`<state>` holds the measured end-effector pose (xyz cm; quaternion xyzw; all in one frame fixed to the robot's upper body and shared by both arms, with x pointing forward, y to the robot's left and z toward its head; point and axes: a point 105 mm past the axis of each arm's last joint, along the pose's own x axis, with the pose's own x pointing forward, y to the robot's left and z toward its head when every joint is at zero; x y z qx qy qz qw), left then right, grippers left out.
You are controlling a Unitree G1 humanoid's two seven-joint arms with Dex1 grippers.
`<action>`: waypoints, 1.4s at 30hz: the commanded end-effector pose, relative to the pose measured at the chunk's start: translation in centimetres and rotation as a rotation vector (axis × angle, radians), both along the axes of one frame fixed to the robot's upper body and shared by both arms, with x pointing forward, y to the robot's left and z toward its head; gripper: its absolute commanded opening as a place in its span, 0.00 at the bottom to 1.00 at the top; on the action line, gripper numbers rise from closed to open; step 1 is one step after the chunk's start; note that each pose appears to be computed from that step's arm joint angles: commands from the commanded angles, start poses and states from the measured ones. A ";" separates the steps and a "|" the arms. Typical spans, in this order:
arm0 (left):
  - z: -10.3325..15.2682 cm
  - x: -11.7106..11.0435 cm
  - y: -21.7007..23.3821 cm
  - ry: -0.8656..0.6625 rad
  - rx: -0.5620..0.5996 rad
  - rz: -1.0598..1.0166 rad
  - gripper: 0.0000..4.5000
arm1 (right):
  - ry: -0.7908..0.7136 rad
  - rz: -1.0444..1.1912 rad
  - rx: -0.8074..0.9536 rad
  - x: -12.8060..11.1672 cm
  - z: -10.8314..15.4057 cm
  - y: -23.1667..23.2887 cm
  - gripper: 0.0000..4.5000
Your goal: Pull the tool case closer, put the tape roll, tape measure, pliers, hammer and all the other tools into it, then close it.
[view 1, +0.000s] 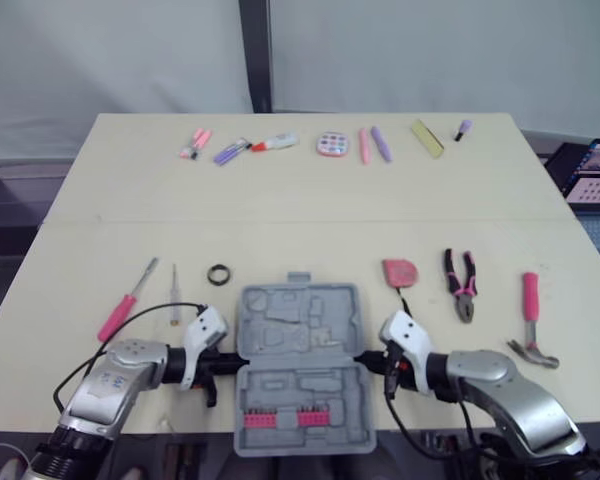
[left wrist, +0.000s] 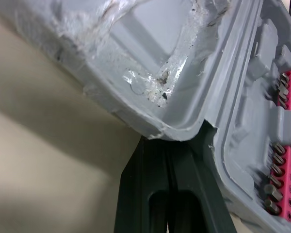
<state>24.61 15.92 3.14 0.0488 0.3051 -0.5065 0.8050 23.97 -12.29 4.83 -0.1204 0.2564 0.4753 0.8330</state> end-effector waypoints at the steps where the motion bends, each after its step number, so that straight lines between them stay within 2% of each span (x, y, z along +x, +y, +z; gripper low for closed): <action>1: -0.1 0.2 1.0 -0.006 0.023 0.026 0.00 | -0.023 0.024 0.018 0.2 0.8 -0.1 0.01; 11: 0.2 0.2 2.4 -0.005 0.046 0.039 0.00 | -0.012 0.019 -0.002 -0.2 1.0 -1.4 0.01; 19: 1.9 -0.5 4.0 -0.019 0.044 0.049 0.00 | -0.018 -0.017 0.001 -0.8 2.1 -2.7 0.01; 26: 6.8 -1.3 5.9 -0.206 -0.055 0.116 0.00 | -0.024 -0.090 0.046 -1.5 4.2 -4.1 0.01; 32: 6.9 -3.2 6.7 -0.276 -0.047 0.195 0.00 | -0.011 -0.134 0.051 -2.2 4.5 -5.3 0.01; 35: 6.6 -4.3 7.0 -0.301 -0.051 0.239 0.19 | -0.015 -0.140 0.076 -2.5 4.8 -5.5 0.19; 36: 6.4 -4.7 7.1 -0.289 -0.055 0.247 0.28 | -0.014 -0.140 0.081 -2.6 4.8 -5.5 0.28; 42: 5.2 -8.0 8.2 -0.313 -0.060 0.328 0.97 | 0.020 -0.133 0.062 -3.6 3.8 -6.4 0.98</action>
